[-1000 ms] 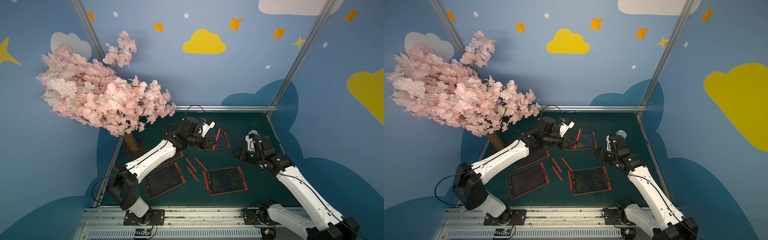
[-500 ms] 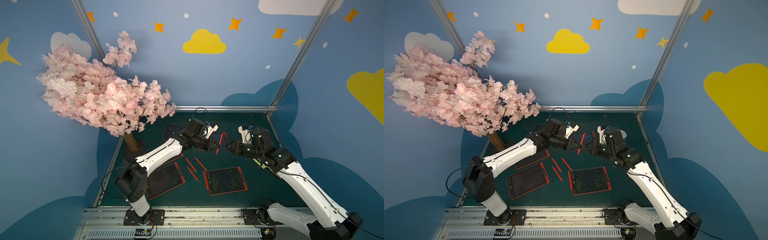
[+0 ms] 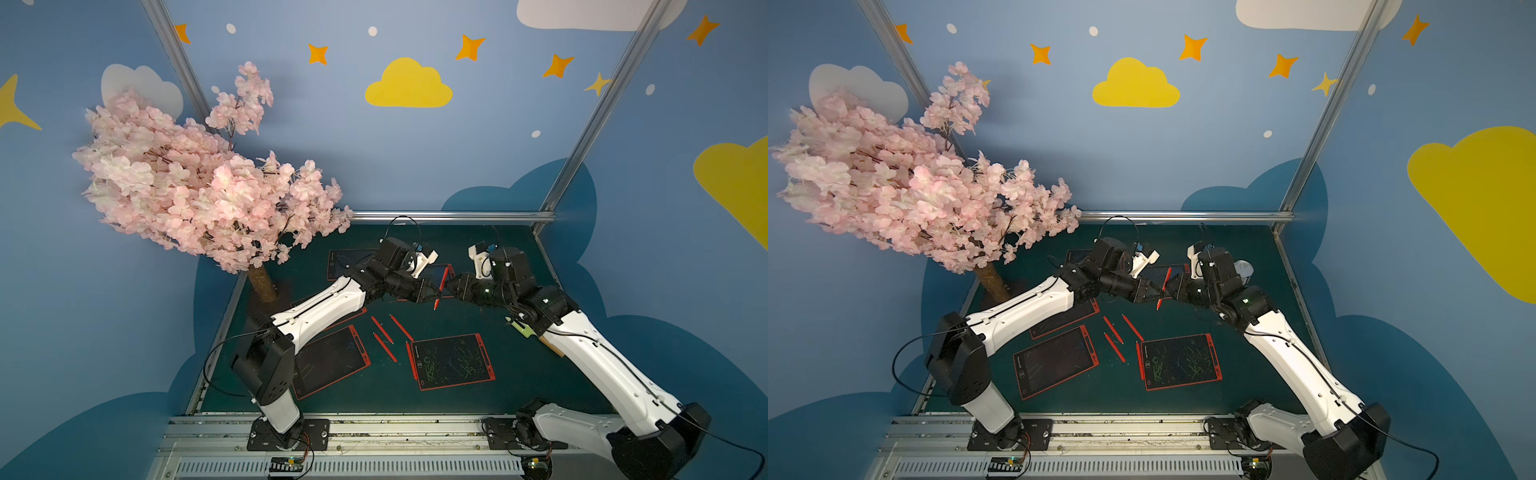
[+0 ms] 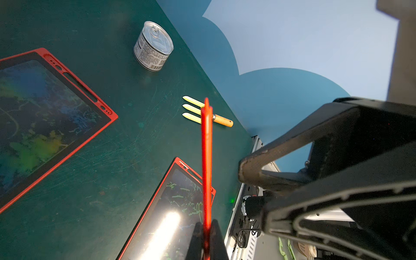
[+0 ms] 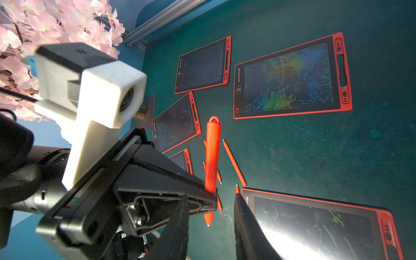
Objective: Place the stylus back onto the writing tablet
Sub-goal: Place the stylus on the writing tablet.
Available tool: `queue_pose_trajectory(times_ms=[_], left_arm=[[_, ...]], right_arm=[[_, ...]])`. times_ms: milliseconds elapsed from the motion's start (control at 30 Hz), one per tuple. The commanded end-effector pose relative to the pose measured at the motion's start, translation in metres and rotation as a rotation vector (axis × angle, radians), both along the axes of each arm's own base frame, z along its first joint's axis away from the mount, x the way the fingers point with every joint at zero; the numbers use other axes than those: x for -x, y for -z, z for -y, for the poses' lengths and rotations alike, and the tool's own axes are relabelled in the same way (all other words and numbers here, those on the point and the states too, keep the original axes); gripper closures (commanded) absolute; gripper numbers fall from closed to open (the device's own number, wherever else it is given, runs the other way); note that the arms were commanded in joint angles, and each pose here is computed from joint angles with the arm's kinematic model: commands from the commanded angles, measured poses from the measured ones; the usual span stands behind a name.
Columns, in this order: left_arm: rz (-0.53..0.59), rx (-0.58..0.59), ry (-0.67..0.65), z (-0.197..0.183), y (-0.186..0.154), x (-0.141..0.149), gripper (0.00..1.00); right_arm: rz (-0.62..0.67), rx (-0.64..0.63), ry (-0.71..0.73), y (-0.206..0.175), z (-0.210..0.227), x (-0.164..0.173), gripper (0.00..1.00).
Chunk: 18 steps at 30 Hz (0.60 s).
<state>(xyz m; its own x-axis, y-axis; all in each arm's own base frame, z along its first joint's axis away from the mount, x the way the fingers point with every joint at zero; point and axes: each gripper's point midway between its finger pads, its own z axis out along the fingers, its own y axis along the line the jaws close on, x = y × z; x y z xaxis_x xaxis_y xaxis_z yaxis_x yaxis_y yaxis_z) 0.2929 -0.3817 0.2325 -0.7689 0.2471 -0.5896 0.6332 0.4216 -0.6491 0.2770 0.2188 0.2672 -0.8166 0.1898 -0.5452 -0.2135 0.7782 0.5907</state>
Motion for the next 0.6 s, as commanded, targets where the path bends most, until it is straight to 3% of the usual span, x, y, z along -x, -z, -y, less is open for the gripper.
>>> queue_pose_trajectory(times_ms=[0,567], left_arm=[[0.011,0.02,0.013,0.003,-0.006,0.002,0.97],[0.002,0.025,0.009,0.004,-0.008,0.002,0.97]], right_arm=[[0.035,-0.034,0.004,-0.015,-0.007,-0.007,0.67],[0.005,-0.027,-0.006,-0.002,-0.016,-0.01,0.71]])
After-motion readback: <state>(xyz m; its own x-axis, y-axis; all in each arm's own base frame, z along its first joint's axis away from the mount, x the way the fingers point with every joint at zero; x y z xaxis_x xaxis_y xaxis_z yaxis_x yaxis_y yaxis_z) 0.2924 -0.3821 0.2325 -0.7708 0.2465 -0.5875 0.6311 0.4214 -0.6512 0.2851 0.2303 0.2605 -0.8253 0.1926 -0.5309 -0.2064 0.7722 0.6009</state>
